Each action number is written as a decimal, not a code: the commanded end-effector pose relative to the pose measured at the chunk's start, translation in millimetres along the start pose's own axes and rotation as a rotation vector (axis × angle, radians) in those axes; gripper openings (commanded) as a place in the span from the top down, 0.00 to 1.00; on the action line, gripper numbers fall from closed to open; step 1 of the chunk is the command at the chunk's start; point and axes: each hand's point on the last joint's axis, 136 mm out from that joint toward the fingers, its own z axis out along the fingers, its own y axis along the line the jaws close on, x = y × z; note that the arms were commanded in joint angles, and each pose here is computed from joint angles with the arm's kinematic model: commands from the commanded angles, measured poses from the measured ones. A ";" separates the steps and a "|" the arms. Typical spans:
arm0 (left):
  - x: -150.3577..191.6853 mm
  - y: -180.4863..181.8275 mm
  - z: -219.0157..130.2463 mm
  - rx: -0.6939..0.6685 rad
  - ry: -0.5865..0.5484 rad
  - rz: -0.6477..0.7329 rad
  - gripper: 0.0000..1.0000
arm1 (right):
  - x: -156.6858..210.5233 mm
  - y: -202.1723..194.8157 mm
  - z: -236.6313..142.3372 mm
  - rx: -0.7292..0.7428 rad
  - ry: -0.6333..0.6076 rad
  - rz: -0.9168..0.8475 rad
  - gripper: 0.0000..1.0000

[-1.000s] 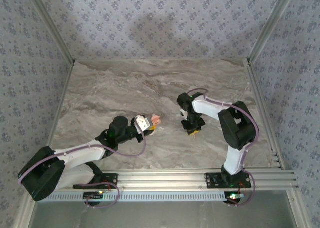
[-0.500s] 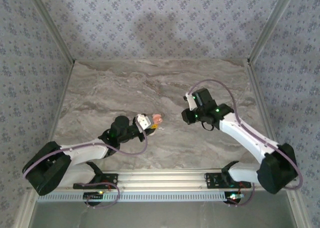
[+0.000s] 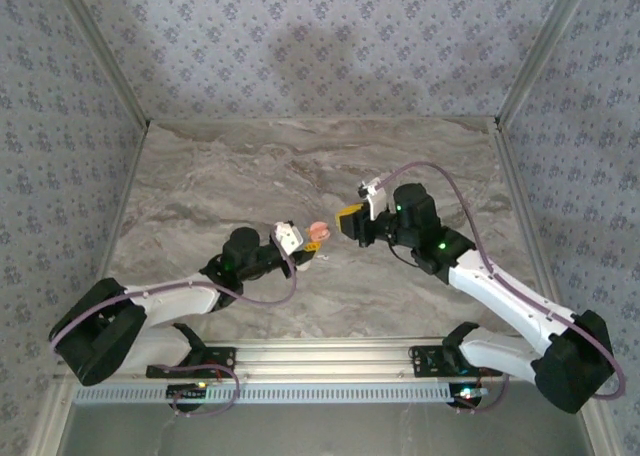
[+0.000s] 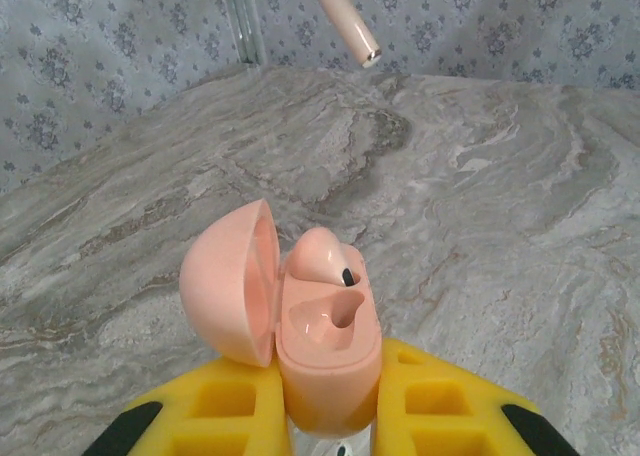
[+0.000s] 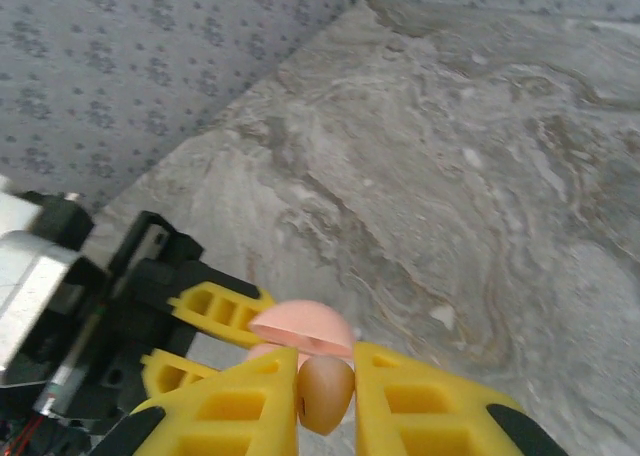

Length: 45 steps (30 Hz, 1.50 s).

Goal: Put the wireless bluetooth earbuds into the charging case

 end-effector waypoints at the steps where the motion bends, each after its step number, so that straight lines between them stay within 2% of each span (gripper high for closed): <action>1: -24.6 -3.3 3.8 0.029 -0.074 0.006 1.00 | -5.0 13.2 9.0 -0.070 -0.044 -0.024 0.81; 17: -32.7 -2.2 0.1 0.022 -0.096 0.009 1.00 | 19.5 18.5 36.6 -0.118 0.029 -0.020 0.82; 45: -40.6 0.6 -6.9 -0.004 -0.117 0.015 1.00 | 43.1 19.7 28.7 -0.075 0.118 -0.102 0.82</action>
